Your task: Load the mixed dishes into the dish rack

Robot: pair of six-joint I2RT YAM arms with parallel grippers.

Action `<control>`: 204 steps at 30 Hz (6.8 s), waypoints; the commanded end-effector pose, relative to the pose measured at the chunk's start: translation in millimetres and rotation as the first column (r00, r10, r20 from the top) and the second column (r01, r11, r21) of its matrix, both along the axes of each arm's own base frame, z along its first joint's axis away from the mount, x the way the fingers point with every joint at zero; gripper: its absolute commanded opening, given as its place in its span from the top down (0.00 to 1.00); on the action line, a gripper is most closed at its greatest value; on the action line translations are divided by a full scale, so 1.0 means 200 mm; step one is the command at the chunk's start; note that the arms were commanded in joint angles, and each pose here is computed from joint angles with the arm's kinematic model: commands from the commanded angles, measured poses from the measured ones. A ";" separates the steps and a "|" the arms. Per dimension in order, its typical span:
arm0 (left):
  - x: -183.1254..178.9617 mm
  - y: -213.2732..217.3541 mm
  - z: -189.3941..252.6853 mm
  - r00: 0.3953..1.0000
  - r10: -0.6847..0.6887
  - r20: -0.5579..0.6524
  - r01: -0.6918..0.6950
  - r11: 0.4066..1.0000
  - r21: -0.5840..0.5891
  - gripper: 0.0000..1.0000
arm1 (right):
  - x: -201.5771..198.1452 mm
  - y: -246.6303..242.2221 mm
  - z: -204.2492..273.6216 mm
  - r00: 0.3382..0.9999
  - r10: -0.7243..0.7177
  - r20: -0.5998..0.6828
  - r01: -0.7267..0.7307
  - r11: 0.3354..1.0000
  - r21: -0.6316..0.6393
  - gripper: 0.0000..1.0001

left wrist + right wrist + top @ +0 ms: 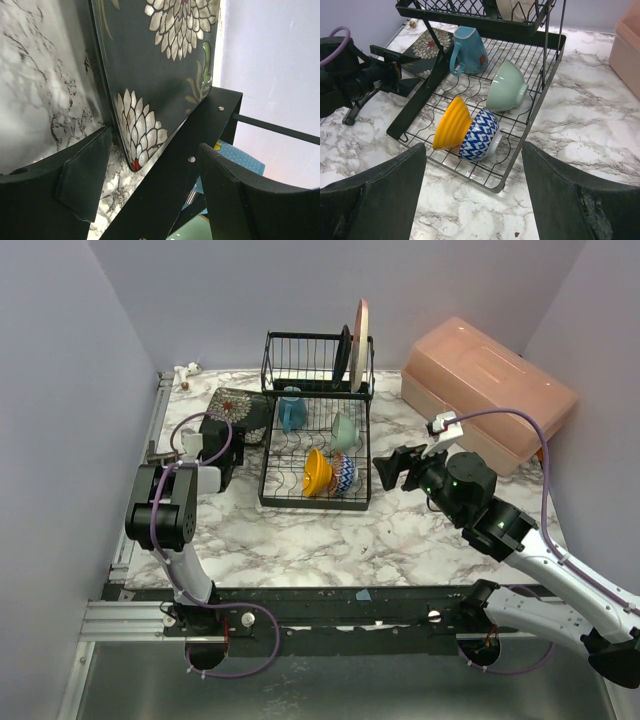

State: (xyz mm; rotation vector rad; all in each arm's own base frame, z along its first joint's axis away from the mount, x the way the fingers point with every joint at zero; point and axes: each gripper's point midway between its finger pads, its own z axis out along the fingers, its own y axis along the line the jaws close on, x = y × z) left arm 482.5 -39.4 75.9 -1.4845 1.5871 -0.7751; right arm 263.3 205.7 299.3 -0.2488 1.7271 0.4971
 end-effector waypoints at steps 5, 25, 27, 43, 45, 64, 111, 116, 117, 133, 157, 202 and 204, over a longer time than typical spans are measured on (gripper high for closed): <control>0.12 0.02 -0.02 0.995 0.097 0.012 -0.097 0.995 -0.017 0.32 | 0.01 -0.04 0.05 0.999 -0.035 0.030 0.035 0.999 0.007 0.20; 0.19 -0.10 -0.09 0.992 0.076 -0.105 -0.085 0.993 -0.081 0.44 | 0.02 -0.04 0.04 0.999 -0.046 0.024 0.046 0.999 0.001 0.20; 0.18 -0.10 -0.09 0.987 0.099 -0.127 -0.110 0.990 -0.088 0.45 | 0.02 -0.05 0.04 0.998 -0.051 0.027 0.051 0.999 0.004 0.20; 0.21 -0.06 -0.08 0.978 0.155 -0.138 -0.161 0.986 -0.035 0.88 | 0.01 -0.09 0.07 0.996 -0.081 0.046 0.080 0.997 0.015 0.20; 0.20 -0.05 -0.09 0.978 0.160 -0.133 -0.165 0.986 -0.030 0.96 | 0.01 -0.10 0.08 0.995 -0.084 0.049 0.083 0.996 0.019 0.20; -0.29 0.16 0.06 0.969 0.039 -0.242 0.008 0.982 0.190 1.00 | 0.02 0.00 -0.05 1.000 -0.011 -0.017 0.010 1.000 -0.026 0.20; -1.42 0.15 0.33 0.984 -0.081 -0.156 0.124 0.951 0.285 1.00 | -0.50 1.38 -0.91 0.285 0.514 -0.809 0.146 0.811 0.567 0.16; -1.49 0.10 0.30 0.979 -0.115 -0.170 0.152 0.962 0.227 1.00 | -0.57 1.37 -1.03 0.228 0.496 -0.838 0.199 0.818 0.539 0.16; -1.51 0.09 0.30 0.977 -0.122 -0.176 0.159 0.963 0.219 1.00 | -0.58 1.37 -1.05 0.215 0.494 -0.843 0.211 0.819 0.534 0.16; -1.61 0.04 0.40 0.967 -0.191 -0.166 0.225 0.950 0.217 1.00 | -0.52 1.47 -1.18 0.178 0.507 -0.843 0.297 0.789 0.538 0.18; -1.78 0.02 0.43 0.952 -0.259 -0.161 0.293 0.921 0.255 1.00 | -0.54 1.53 -1.15 0.174 0.584 -0.793 0.307 0.733 0.607 0.40; -1.92 -0.33 0.92 0.700 -0.675 0.233 0.562 0.722 0.403 1.00 | -0.58 1.18 -0.60 0.548 0.629 -0.551 -0.161 0.726 0.669 0.16; -1.91 -0.33 0.93 0.697 -0.676 0.238 0.563 0.722 0.401 1.00 | -0.56 1.13 -0.61 0.555 0.620 -0.555 -0.164 0.735 0.658 0.15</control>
